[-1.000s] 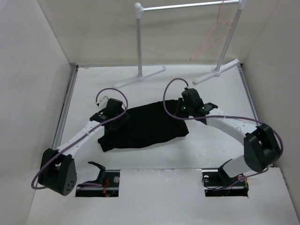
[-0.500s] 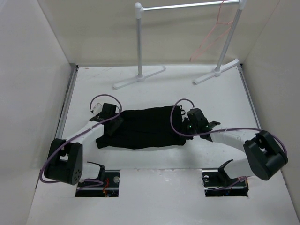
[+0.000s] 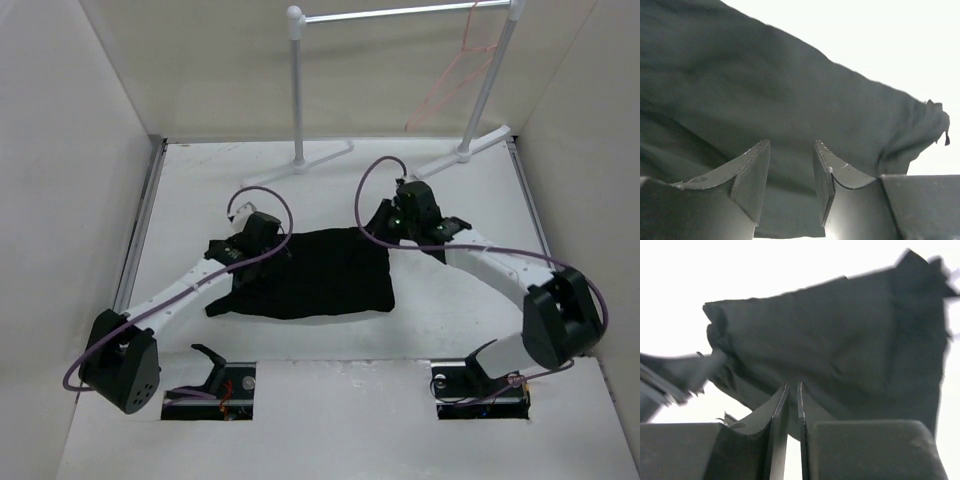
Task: Place the trousers on the hanger
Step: Fold the trousers at the center of the board.
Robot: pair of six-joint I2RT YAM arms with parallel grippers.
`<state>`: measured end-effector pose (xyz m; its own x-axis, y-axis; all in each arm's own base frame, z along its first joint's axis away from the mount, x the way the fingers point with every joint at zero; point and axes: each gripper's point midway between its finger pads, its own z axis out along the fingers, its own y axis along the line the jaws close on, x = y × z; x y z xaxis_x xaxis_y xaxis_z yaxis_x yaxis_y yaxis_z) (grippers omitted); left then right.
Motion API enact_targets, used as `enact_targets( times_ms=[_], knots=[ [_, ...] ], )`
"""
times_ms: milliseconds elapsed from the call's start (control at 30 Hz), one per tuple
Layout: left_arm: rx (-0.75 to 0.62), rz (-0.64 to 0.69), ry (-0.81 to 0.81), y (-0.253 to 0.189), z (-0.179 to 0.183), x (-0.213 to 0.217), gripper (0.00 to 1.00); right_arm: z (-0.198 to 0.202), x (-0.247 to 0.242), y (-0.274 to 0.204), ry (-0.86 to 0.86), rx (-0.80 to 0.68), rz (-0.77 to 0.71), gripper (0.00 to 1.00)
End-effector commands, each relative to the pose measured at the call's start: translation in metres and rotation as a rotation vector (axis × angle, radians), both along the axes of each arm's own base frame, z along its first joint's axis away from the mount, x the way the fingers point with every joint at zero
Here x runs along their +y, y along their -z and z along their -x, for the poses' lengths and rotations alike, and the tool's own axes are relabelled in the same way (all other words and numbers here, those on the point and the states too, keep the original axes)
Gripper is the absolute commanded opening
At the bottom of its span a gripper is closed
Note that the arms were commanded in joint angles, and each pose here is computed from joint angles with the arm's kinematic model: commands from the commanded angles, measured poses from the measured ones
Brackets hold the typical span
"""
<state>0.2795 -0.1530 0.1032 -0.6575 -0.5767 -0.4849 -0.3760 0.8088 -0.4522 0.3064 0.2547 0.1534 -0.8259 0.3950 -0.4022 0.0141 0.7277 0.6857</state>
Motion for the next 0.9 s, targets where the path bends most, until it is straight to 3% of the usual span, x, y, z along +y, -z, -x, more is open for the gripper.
enact_targets(
  times_ms=[0,267,433,567,633,800,867],
  knots=[
    [0.045,-0.012,0.028,0.012,0.016,-0.013,0.37,-0.035,0.012,0.008,-0.027,-0.029,-0.031,0.15],
    [0.126,-0.042,0.007,0.057,0.060,0.011,0.37,-0.109,0.006,0.086,0.069,0.110,-0.046,0.10],
    [0.161,-0.061,-0.020,0.071,0.082,0.031,0.37,-0.121,0.009,0.103,0.125,0.155,-0.079,0.10],
    [0.131,-0.054,-0.029,0.058,0.082,0.036,0.38,-0.126,0.010,0.107,0.158,0.170,-0.094,0.12],
    [0.105,-0.039,-0.028,0.043,0.077,0.034,0.40,-0.128,0.018,0.083,0.135,0.122,-0.129,0.16],
    [0.009,0.013,-0.017,-0.003,0.049,0.018,0.41,-0.110,0.010,0.005,0.108,-0.033,-0.179,0.47],
    [-0.010,0.025,-0.005,-0.015,0.036,0.007,0.41,-0.095,0.001,-0.011,0.108,-0.062,-0.193,0.55]
  ],
)
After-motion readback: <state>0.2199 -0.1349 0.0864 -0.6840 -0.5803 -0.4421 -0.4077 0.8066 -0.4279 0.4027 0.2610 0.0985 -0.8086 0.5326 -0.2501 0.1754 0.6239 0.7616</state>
